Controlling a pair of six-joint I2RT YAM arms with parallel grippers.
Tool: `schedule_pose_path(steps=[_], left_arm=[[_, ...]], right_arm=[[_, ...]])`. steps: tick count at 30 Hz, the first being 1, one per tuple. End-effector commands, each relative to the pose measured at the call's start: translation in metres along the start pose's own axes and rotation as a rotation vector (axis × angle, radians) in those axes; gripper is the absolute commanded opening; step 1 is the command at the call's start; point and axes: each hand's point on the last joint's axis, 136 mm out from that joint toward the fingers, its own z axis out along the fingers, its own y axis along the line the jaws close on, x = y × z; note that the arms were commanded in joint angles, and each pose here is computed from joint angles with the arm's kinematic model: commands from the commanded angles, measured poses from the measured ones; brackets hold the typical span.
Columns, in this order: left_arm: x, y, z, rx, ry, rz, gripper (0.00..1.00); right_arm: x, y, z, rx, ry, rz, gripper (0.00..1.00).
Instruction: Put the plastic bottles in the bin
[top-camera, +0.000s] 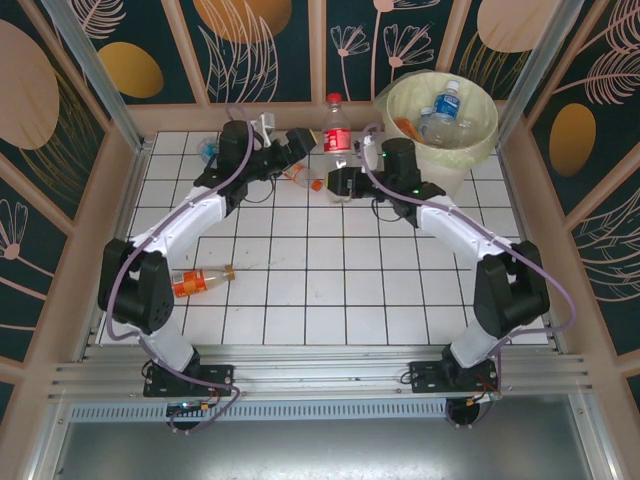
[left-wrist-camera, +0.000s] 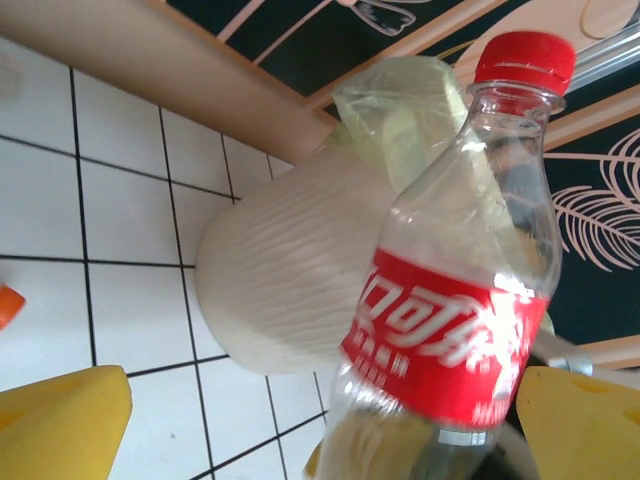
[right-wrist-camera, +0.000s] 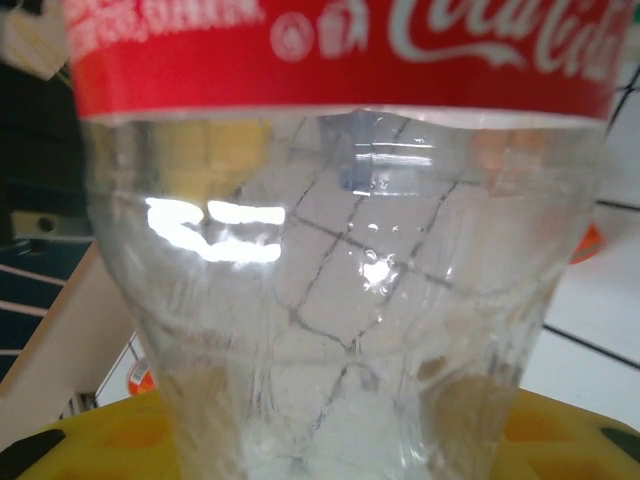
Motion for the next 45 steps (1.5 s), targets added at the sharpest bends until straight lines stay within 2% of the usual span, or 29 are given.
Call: schedule_pose_path(steps=[1,5,11,16,23,28,33,40,45], left_arm=[[-0.012,-0.019,-0.025,-0.035,-0.053,0.106,0.99],[-0.005,-0.004,-0.033,-0.102,-0.052,0.127,0.99],[0.009,0.030,-0.038,-0.231,-0.021,0.142,0.99],[0.020,0.048,-0.041,-0.290,0.008,0.146,0.99],[0.029,0.063,-0.046,-0.331,0.019,0.159,0.99],[0.033,0.076,-0.046,-0.372,0.023,0.153,0.99],[0.028,0.087,-0.040,-0.432,0.024,0.121,0.99],[0.014,0.105,-0.021,-0.515,0.006,0.097,0.99],[0.007,0.131,0.015,-0.574,0.021,0.038,0.99]], right_arm=[[-0.041,0.010,-0.035,0.033,-0.096,-0.078,0.44],[-0.073,0.011,-0.063,0.096,-0.165,-0.147,0.44],[-0.125,-0.002,-0.100,0.274,-0.290,-0.239,0.45],[-0.165,-0.037,-0.125,0.454,-0.376,-0.236,0.45],[-0.203,-0.090,-0.137,0.590,-0.420,-0.195,0.45],[-0.212,-0.136,-0.126,0.661,-0.369,-0.139,0.45],[-0.204,-0.169,-0.110,0.682,-0.294,-0.082,0.45],[-0.179,-0.177,-0.104,0.681,-0.236,-0.030,0.46],[-0.167,-0.182,-0.105,0.701,-0.196,0.001,0.48]])
